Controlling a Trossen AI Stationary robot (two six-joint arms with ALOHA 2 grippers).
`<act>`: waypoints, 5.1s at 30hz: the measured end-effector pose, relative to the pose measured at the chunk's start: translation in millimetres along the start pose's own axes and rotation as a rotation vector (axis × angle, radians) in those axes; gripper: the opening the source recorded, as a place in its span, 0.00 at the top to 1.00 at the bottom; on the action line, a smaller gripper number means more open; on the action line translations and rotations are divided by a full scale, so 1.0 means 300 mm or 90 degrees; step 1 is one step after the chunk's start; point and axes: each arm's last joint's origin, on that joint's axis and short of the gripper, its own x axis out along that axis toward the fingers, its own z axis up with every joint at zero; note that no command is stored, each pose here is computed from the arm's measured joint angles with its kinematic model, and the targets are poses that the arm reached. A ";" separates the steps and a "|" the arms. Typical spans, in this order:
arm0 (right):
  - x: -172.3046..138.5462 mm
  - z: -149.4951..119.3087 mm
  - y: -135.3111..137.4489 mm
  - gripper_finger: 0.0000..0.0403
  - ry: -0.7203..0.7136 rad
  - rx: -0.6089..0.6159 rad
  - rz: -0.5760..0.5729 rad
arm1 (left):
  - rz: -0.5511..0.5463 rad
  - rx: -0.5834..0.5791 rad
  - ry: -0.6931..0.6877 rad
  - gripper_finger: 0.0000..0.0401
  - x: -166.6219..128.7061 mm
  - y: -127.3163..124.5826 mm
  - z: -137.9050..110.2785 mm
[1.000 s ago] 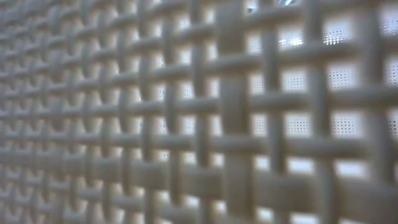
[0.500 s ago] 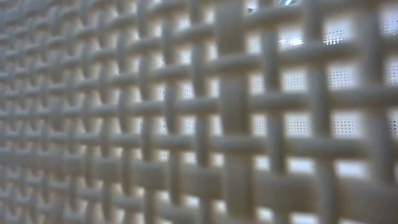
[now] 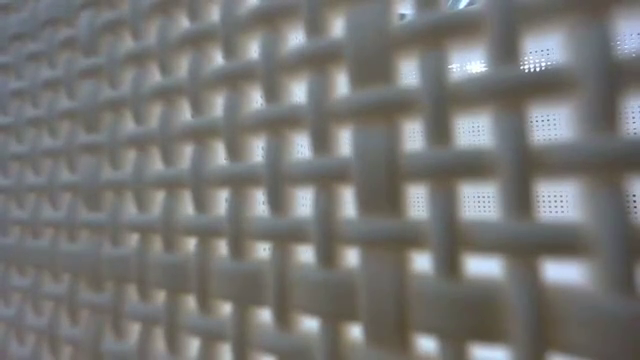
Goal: Sort clothes
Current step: Put the blue shorts into the bottom white laundry bin, then remove the blue shorts from the bottom white laundry bin
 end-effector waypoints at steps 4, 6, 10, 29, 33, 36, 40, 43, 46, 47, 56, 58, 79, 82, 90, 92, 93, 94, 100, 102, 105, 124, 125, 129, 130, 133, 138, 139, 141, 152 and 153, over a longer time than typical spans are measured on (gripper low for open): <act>-0.001 0.002 -0.009 0.63 -0.002 0.001 -0.009 | -0.065 0.019 -0.174 0.96 -0.219 -0.006 0.062; -0.001 0.004 -0.016 0.63 -0.005 0.002 -0.015 | -0.119 0.025 -0.272 0.96 -0.325 -0.010 0.091; -0.002 0.008 -0.029 0.63 -0.009 0.000 -0.025 | -0.258 0.046 -0.466 0.96 -0.498 -0.027 0.135; -0.026 0.087 -0.130 0.63 -0.137 -0.015 -0.096 | -0.761 0.124 -0.712 0.96 -0.479 -0.348 0.300; -0.030 0.091 -0.148 0.63 -0.140 -0.014 -0.112 | -0.829 0.073 -0.699 0.96 -0.372 -0.417 0.348; -0.033 0.093 -0.159 0.63 -0.142 -0.011 -0.120 | -0.875 0.064 -0.625 0.96 -0.290 -0.477 0.381; -0.035 0.093 -0.166 0.63 -0.142 -0.011 -0.123 | -0.907 0.075 -0.509 0.96 -0.209 -0.544 0.426; -0.035 0.090 -0.170 0.63 -0.134 -0.010 -0.125 | -0.903 0.090 -0.441 0.96 -0.173 -0.576 0.455; -0.033 0.080 -0.172 0.63 -0.115 -0.007 -0.128 | -0.895 0.095 -0.385 0.96 -0.138 -0.608 0.476; -0.033 0.078 -0.172 0.63 -0.109 -0.006 -0.129 | -0.900 0.099 -0.366 0.96 -0.127 -0.619 0.481; -0.032 0.071 -0.174 0.63 -0.095 -0.010 -0.132 | -0.990 0.102 -0.189 0.96 -0.036 -0.700 0.516; -0.032 0.071 -0.174 0.63 -0.095 -0.015 -0.133 | -1.010 0.097 -0.151 0.96 -0.012 -0.716 0.523; -0.032 0.070 -0.174 0.63 -0.092 -0.021 -0.133 | -1.048 0.068 0.013 0.96 0.116 -0.832 0.581; -0.032 0.069 -0.174 0.63 -0.091 -0.023 -0.133 | -1.047 0.072 0.010 0.95 0.109 -0.830 0.580; -0.032 0.069 -0.174 0.63 -0.090 -0.030 -0.134 | -1.018 0.065 -0.035 0.70 0.108 -0.828 0.585; -0.032 0.069 -0.175 0.63 -0.090 -0.030 -0.134 | -1.016 0.064 -0.038 0.62 0.107 -0.828 0.586; -0.032 0.069 -0.175 0.63 -0.090 -0.030 -0.134 | -1.015 0.065 -0.040 0.59 0.107 -0.828 0.586; -0.032 0.069 -0.175 0.63 -0.089 -0.030 -0.134 | -1.014 0.065 -0.041 0.56 0.108 -0.829 0.586; -0.032 0.069 -0.175 0.63 -0.089 -0.032 -0.134 | -1.023 0.081 -0.072 0.46 0.086 -0.834 0.589; -0.032 0.068 -0.175 0.63 -0.088 -0.032 -0.134 | -1.025 0.094 -0.092 0.46 0.068 -0.826 0.594; -0.032 0.066 -0.175 0.63 -0.083 -0.031 -0.135 | -1.019 0.120 -0.141 0.48 0.017 -0.778 0.617; -0.036 0.062 -0.172 0.63 -0.076 -0.029 -0.132 | -0.334 0.174 -0.334 0.60 -0.477 -0.313 0.502; -0.036 0.062 -0.172 0.63 -0.076 -0.028 -0.133 | -0.315 0.170 -0.331 0.60 -0.495 -0.299 0.491; -0.036 0.062 -0.172 0.63 -0.076 -0.020 -0.132 | -0.254 0.150 -0.343 0.60 -0.567 -0.251 0.454; -0.036 0.061 -0.172 0.63 -0.074 -0.018 -0.132 | -0.240 0.146 -0.348 0.60 -0.586 -0.238 0.445; -0.033 0.053 -0.166 0.63 -0.060 -0.016 -0.128 | -0.201 0.136 -0.365 0.60 -0.636 -0.205 0.420; -0.030 0.044 -0.157 0.63 -0.044 -0.015 -0.121 | -0.155 0.123 -0.368 0.60 -0.685 -0.167 0.384; -0.030 0.042 -0.155 0.63 -0.042 -0.015 -0.119 | -0.153 0.122 -0.367 0.60 -0.689 -0.164 0.381; -0.030 0.042 -0.155 0.63 -0.040 -0.015 -0.119 | -0.150 0.120 -0.362 0.60 -0.689 -0.162 0.377; -0.030 0.043 -0.158 0.63 -0.042 -0.015 -0.122 | -0.308 0.258 -0.195 0.60 -0.449 -0.368 0.413; -0.030 0.043 -0.158 0.63 -0.043 -0.015 -0.122 | -0.320 0.286 -0.167 0.60 -0.394 -0.412 0.416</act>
